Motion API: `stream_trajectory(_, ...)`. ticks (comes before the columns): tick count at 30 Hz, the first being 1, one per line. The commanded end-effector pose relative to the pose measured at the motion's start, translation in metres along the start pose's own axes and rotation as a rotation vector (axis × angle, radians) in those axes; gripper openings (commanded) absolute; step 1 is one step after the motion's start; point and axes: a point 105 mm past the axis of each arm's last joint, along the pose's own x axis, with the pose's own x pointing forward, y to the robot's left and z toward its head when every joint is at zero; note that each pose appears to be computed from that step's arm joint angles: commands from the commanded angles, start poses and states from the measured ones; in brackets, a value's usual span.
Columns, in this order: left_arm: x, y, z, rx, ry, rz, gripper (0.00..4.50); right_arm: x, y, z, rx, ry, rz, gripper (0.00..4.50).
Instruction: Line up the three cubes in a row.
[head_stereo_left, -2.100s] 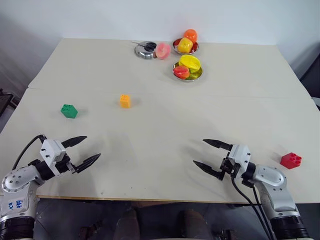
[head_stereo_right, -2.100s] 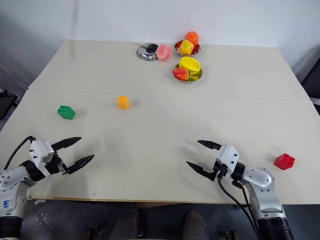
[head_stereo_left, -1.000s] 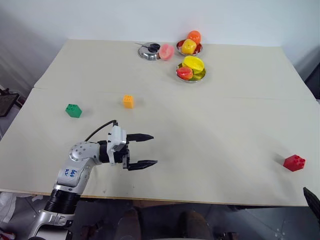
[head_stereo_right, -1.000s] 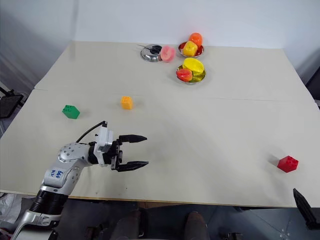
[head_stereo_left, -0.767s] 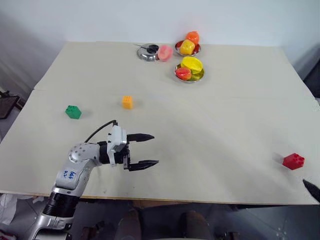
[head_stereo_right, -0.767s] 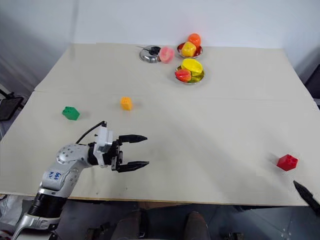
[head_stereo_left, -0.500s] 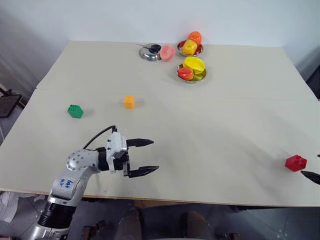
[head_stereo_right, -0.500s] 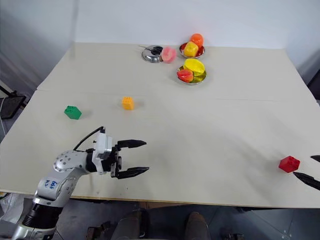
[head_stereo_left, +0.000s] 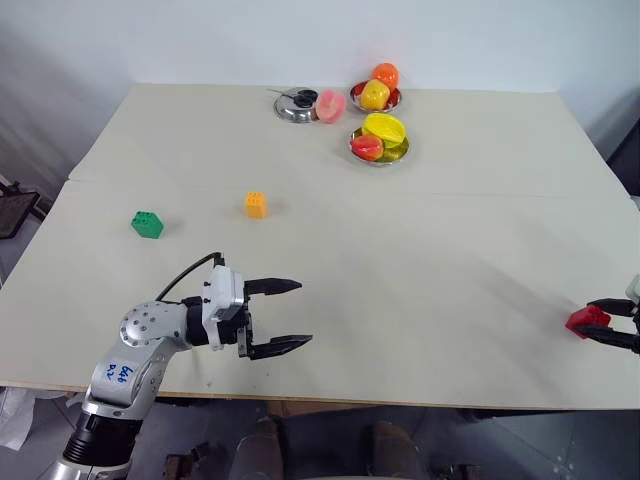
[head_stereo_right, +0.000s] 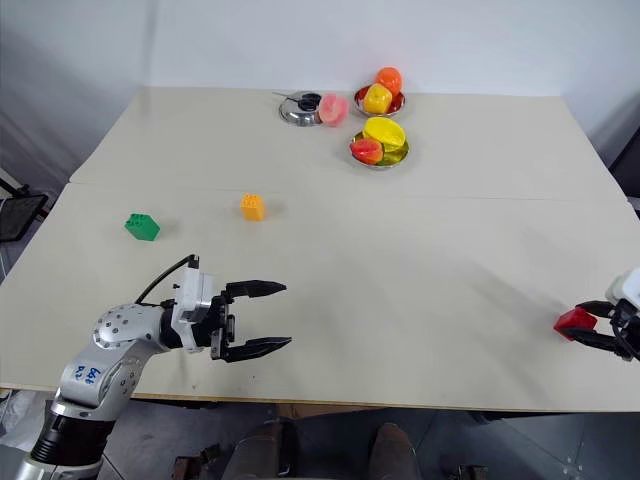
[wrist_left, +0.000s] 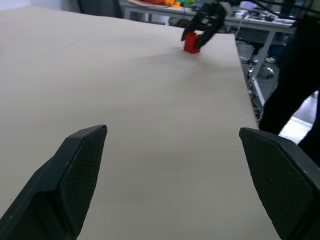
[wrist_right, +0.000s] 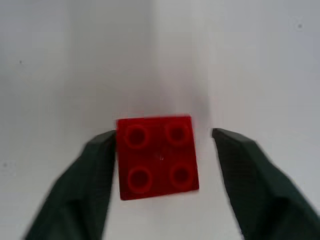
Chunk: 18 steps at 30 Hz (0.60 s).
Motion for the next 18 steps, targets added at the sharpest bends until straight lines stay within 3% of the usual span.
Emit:
stream_trajectory(1, 0.001, -0.006, 0.011, 0.059, -0.027, -0.061, 4.5, -0.003, 0.0, 0.0, -0.023, 0.018, 0.022, 1.81)
stream_trajectory(2, 0.001, -0.007, 0.011, 0.066, -0.03, -0.074, 4.5, -0.003, 0.0, 0.001, -0.03, 0.02, 0.036, 1.53)
stream_trajectory(4, 0.0, -0.009, 0.012, 0.1, -0.05, -0.095, 4.5, 0.002, 0.006, 0.015, -0.086, 0.006, 0.107, 1.5)
stream_trajectory(11, 0.0, 0.007, -0.001, 0.107, -0.048, -0.02, 4.5, 0.046, 0.077, 0.123, -0.269, -0.188, 0.499, 1.5)
stream_trajectory(14, -0.007, 0.012, -0.011, 0.087, -0.038, 0.039, 4.5, 0.064, 0.106, 0.16, -0.363, -0.205, 0.56, 1.5)
stream_trajectory(18, -0.017, 0.015, -0.021, 0.072, -0.004, 0.068, 4.5, 0.081, 0.124, 0.183, -0.424, -0.189, 0.607, 1.5)
